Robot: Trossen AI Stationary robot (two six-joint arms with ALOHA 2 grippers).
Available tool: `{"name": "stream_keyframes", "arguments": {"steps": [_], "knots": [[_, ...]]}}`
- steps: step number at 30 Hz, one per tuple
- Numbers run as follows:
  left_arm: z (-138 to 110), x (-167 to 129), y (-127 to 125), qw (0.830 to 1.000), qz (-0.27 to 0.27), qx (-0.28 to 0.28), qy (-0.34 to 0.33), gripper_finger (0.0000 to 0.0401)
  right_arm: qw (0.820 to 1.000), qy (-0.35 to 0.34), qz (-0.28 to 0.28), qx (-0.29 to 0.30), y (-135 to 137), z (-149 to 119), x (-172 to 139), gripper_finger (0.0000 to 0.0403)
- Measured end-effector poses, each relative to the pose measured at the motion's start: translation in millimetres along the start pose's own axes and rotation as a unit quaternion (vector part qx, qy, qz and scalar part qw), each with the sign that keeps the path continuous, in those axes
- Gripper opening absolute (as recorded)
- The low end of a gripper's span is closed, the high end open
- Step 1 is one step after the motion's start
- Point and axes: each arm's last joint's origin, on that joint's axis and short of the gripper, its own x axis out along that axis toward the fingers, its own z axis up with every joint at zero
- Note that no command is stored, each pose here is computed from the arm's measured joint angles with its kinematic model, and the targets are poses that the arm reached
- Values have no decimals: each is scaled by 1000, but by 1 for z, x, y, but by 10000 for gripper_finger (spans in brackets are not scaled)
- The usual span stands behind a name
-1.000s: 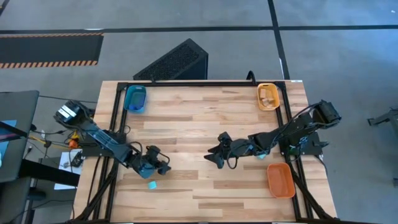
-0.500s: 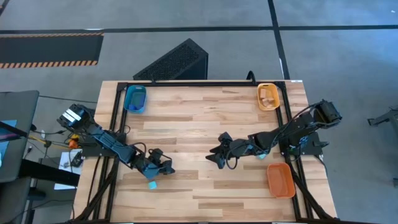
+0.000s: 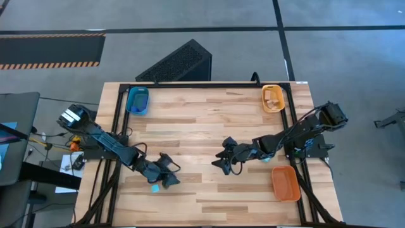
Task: Sort & place blocks by color
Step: Put the bottom left light blue block into the orange bin
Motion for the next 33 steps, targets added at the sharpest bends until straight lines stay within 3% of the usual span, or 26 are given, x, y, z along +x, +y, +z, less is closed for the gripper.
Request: {"name": "stream_keyframes", "arguments": {"steps": [3,6,10,15,22,27,33], "knots": [[-8,-5,-11,989,28,136,60,194,1000,7,-3,-12,0,-2,0,285],[-20,-13,-18,975,79,171,122,191,1000,14,-2,-19,1,-3,-4,285],[-34,-23,-10,955,171,185,154,199,999,21,-18,-25,-1,-4,-8,285],[-38,-26,-13,957,183,188,125,253,999,18,-20,-33,-1,-3,-8,285],[-48,-29,-2,955,204,135,168,336,999,17,-22,-37,-2,-2,-7,285],[-52,-30,8,956,221,114,154,331,999,15,-22,-37,-2,-2,-7,285],[-52,-27,8,952,211,169,142,284,999,19,-19,-27,0,-4,-8,285]]}}
